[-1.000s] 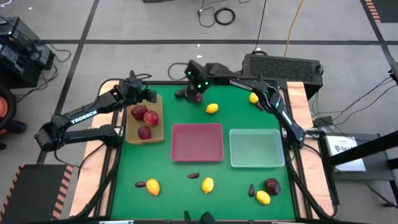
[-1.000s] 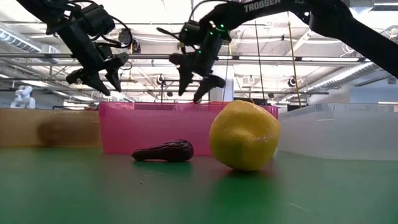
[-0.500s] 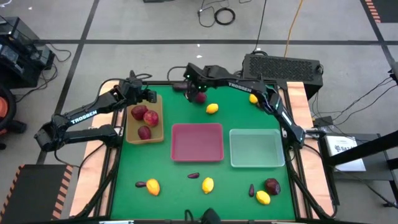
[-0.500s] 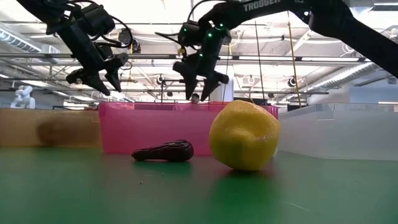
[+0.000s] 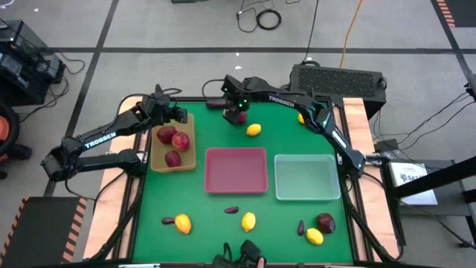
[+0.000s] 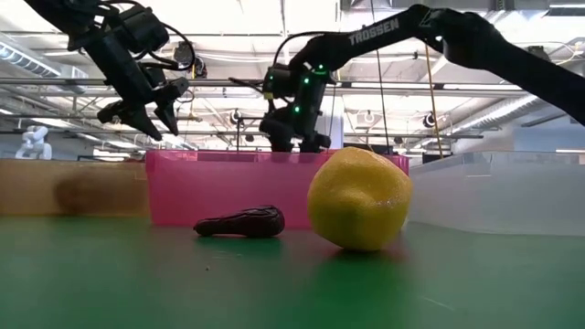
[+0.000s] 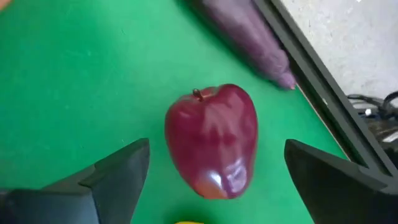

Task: Sort produce into baskets
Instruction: Put the red apple into the orange bin

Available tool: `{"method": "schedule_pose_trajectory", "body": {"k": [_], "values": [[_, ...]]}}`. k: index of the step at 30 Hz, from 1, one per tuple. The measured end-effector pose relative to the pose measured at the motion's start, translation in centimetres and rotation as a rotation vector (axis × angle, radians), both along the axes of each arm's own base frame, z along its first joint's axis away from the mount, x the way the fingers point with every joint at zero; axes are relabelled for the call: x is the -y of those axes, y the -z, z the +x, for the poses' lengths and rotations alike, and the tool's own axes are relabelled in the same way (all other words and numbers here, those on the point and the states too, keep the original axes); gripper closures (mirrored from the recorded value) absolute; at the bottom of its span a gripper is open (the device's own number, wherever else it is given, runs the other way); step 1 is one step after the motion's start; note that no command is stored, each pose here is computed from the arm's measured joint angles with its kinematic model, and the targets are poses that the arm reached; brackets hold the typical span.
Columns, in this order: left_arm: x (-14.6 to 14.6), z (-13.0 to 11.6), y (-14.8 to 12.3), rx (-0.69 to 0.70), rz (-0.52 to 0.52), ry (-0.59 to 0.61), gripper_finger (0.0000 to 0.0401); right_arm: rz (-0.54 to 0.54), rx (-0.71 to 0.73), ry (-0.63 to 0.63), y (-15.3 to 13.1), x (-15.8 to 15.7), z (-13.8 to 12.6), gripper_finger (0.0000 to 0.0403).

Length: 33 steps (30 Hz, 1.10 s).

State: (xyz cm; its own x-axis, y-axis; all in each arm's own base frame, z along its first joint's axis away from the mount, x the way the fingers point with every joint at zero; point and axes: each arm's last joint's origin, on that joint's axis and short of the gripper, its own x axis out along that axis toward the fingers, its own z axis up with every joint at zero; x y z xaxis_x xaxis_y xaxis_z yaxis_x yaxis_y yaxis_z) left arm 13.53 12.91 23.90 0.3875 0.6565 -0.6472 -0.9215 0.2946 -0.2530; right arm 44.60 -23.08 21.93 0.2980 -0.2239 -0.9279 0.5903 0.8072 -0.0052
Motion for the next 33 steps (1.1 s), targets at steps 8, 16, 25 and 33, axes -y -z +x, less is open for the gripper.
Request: {"method": "schedule_pose_trajectory", "body": {"k": [8,16,25,33], "values": [[0.4,0.0,0.3,-0.027,-0.029,0.018,0.0207,-0.026,-0.055,-0.038,2.2,0.1,0.6,0.0032],[0.7,0.2,0.4,-0.020,-0.044,0.020,0.0207,0.041,-0.094,-0.071,5.6,0.0,1.3,0.0032],[0.9,0.3,0.4,-0.011,-0.056,0.007,0.0207,0.027,-0.120,-0.094,6.8,-1.1,2.1,0.0063],[1.3,-0.5,1.1,-0.119,-0.099,-0.027,0.0207,-0.028,-0.101,-0.103,4.9,-1.2,2.5,0.0102]]}}
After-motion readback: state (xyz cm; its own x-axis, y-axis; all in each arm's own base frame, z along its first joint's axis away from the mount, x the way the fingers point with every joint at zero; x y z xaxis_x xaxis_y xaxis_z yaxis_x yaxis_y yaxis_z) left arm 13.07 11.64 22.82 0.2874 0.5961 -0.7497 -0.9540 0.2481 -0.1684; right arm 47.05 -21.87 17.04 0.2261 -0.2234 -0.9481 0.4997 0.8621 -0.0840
